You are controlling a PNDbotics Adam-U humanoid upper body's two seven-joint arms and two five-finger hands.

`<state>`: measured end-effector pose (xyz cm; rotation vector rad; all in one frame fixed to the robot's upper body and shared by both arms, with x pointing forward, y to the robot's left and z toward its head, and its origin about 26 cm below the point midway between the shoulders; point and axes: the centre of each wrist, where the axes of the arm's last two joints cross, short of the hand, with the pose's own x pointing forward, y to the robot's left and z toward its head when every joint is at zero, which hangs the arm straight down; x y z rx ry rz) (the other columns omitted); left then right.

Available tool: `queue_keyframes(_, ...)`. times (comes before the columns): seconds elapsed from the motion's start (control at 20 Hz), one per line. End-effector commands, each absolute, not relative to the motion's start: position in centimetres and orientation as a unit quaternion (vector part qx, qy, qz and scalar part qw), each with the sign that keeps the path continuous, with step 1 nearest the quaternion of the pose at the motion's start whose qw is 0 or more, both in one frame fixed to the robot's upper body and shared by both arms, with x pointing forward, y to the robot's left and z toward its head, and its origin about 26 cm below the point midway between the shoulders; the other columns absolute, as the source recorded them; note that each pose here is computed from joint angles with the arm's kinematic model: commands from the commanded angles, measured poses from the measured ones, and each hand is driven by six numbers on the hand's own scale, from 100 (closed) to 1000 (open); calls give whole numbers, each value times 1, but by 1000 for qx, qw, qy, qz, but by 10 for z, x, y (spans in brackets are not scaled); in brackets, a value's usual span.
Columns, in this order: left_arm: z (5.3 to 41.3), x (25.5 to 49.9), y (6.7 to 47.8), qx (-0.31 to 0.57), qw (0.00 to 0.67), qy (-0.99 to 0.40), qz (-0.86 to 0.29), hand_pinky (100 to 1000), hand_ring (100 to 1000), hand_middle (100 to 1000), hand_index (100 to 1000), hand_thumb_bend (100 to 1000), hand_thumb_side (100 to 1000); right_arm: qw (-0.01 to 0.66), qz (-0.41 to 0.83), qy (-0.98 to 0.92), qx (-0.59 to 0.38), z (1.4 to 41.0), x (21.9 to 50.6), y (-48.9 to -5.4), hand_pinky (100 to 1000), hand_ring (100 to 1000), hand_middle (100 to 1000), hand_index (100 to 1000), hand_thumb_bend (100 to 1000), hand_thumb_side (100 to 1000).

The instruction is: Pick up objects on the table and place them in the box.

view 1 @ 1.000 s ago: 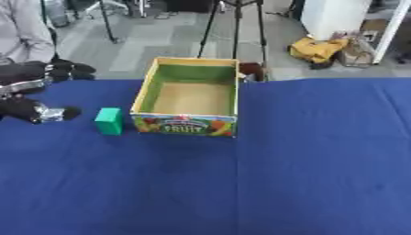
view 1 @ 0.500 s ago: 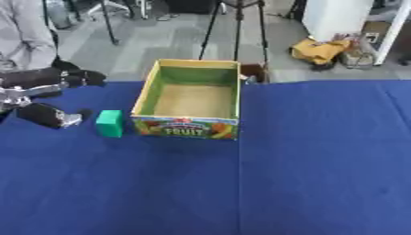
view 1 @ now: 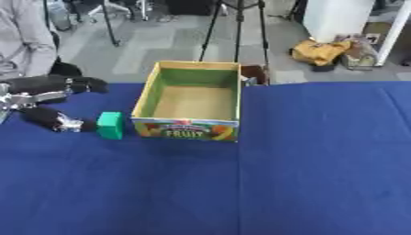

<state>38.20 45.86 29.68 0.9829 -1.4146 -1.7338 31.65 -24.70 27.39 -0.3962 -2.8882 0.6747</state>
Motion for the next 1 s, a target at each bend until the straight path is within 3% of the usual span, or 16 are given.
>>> queue_keyframes(0.05, 313, 379, 461, 369, 310, -499, -721, 903, 1000, 1000, 1000, 557, 923, 55, 226, -964, -131, 284, 312, -248, 849, 902, 642, 838, 100, 1000)
queue_keyframes(0.5, 319, 386, 460, 416, 301, -471, -717, 888, 995, 1000, 1000, 565, 851, 49, 228, -964, -130, 287, 312, -247, 850, 904, 634, 836, 100, 1000)
queue_keyframes(1.0, 313, 393, 465, 445, 329, -428, -714, 891, 1000, 1000, 1000, 562, 863, 43, 228, -964, -132, 290, 312, -248, 851, 905, 627, 835, 100, 1000)
